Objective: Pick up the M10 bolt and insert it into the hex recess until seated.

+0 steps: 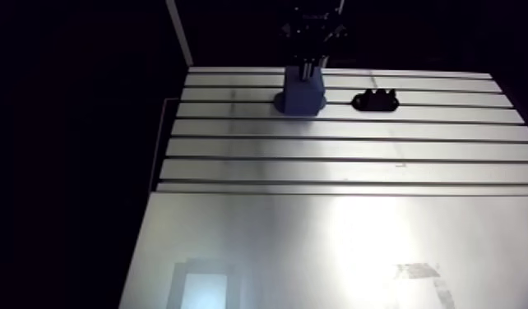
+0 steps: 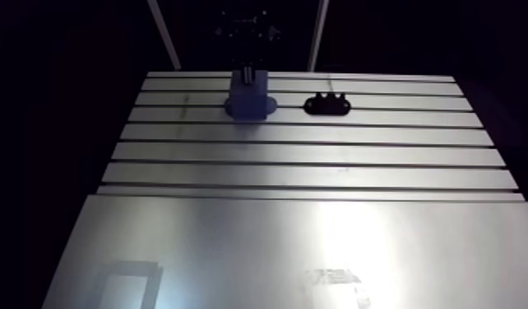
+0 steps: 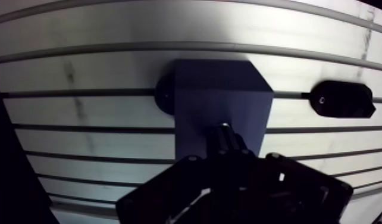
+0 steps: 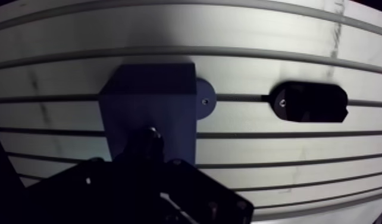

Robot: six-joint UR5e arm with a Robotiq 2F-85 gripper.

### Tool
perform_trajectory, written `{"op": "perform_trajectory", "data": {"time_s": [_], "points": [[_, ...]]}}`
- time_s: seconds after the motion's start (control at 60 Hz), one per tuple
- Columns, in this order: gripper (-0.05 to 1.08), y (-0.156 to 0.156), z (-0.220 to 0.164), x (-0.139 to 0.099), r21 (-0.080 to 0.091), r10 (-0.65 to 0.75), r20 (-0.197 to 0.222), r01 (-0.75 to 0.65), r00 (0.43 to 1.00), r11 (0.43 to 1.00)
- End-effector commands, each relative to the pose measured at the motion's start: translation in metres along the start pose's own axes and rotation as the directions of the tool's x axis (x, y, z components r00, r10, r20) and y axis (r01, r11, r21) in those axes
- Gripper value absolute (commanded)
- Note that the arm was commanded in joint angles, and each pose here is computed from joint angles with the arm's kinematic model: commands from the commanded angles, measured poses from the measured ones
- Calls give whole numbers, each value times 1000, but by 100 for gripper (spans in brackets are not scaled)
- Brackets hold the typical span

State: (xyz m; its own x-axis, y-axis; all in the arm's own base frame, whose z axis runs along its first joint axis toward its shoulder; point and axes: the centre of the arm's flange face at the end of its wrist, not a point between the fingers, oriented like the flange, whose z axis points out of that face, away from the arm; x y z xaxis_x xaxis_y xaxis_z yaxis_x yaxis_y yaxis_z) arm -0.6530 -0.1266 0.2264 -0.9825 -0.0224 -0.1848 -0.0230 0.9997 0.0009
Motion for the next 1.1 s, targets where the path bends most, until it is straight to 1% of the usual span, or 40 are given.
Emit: {"op": "perform_trajectory", "data": {"time_s": [0.017, 0.45, 0.667, 0.75, 0.833, 1.1], "points": [[108, 0, 1, 0, 0, 0, 2, 0, 1000, 1000], [108, 1, -4, 1, 2, 2, -7, -2, 1000, 1000], [108, 2, -13, 1, 1, 3, -22, -3, 1000, 1000], [108, 1, -15, 0, 1, 2, -20, -2, 1000, 1000], [108, 1, -15, -1, 0, 1, -9, -1, 1000, 1000], [108, 1, -18, -2, 0, 0, -13, 0, 1000, 1000]]}}
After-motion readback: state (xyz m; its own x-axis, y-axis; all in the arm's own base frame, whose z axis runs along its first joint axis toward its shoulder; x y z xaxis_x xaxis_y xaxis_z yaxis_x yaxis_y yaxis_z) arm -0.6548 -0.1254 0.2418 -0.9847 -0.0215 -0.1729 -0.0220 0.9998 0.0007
